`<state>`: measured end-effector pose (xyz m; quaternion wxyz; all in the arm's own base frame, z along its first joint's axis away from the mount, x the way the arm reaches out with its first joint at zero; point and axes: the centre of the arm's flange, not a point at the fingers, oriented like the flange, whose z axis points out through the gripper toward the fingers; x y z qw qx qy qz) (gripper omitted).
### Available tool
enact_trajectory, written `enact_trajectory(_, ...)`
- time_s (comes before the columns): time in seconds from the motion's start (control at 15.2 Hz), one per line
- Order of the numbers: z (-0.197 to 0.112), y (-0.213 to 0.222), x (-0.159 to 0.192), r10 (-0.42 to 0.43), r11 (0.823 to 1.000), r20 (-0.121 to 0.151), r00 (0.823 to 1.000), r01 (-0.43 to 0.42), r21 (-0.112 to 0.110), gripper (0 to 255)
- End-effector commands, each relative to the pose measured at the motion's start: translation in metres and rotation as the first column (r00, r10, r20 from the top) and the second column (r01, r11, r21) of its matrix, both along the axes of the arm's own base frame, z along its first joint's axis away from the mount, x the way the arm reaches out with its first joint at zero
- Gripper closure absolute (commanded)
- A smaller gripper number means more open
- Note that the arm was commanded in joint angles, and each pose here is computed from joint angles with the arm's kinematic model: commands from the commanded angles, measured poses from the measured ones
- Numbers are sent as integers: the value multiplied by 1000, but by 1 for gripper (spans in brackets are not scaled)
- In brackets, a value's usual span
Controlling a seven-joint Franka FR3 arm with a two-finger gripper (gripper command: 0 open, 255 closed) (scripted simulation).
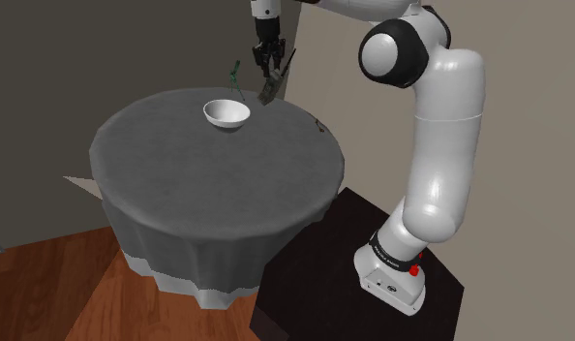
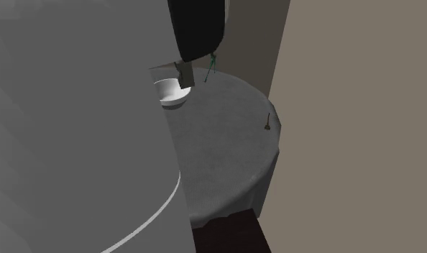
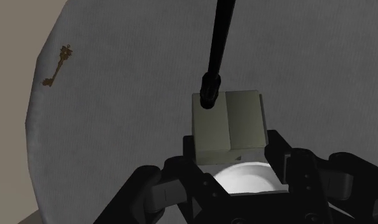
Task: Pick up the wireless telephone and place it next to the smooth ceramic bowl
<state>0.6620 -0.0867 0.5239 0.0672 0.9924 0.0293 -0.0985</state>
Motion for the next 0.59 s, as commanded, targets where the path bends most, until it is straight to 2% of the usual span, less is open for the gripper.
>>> enact_trajectory(0.0,-10,20,16,-1,1000,1,1000,1,0,255)
enact_trajectory(0.13,-20,39,31,-1,1000,1,1000,1,0,255)
enact_trajectory(0.53,-52,39,31,-1,1000,1,1000,1,0,255)
